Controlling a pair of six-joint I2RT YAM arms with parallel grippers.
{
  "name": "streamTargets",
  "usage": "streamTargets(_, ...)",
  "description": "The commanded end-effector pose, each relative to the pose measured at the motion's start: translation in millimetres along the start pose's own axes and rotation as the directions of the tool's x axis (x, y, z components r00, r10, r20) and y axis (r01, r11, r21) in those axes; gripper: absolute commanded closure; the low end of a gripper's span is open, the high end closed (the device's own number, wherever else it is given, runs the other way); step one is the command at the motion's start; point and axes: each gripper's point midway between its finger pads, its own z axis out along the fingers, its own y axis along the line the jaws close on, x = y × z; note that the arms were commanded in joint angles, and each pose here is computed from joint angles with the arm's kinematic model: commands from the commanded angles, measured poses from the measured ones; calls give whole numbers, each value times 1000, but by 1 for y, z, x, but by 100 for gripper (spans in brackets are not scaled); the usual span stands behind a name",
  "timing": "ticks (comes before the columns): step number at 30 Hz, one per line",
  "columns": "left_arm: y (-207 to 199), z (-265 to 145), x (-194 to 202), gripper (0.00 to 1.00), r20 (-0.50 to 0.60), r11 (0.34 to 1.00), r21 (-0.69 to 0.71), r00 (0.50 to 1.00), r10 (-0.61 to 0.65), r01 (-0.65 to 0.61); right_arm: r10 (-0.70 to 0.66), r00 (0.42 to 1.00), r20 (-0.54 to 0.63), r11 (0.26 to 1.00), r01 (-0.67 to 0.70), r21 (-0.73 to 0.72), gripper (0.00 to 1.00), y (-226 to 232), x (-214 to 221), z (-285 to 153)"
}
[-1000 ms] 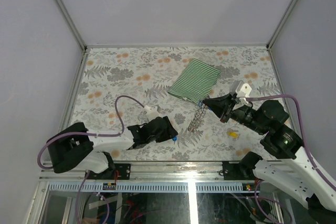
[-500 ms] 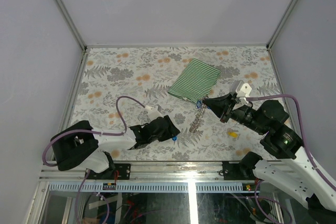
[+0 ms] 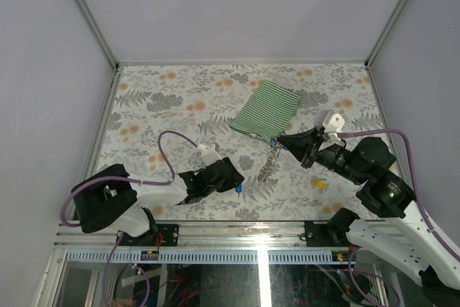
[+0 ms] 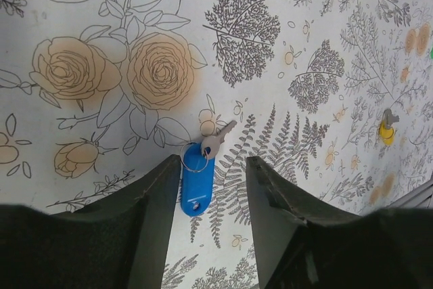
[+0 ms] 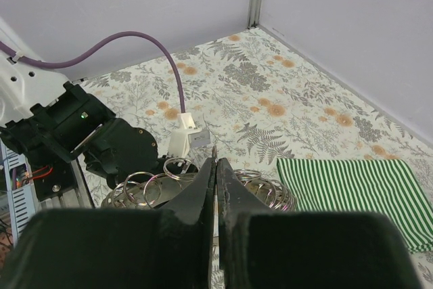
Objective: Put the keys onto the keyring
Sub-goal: Pick up the key from the center of the board.
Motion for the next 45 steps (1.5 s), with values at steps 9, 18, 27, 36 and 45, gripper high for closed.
streamTargets(9,-3,13,-15,56,50,999,-5,998,33,-33,-15,992,128,1000,18,-22,100,5,-39,-2)
streamTargets(18,-8,21,-24,64,45,998,-4,997,67,-67,-13,992,126,1000,16,-21,100,5,-39,-2)
streamTargets(27,-13,28,-19,71,11,995,6,995,102,-103,-12,992,126,1000,14,-19,100,5,-39,-2)
streamTargets(36,-12,34,-20,65,-5,979,-45,980,201,-201,-15,992,126,1000,17,-13,100,4,-37,-4)
streamTargets(45,3,22,-35,52,41,929,-181,941,336,-324,-21,992,121,1000,22,-10,100,4,-34,-5)
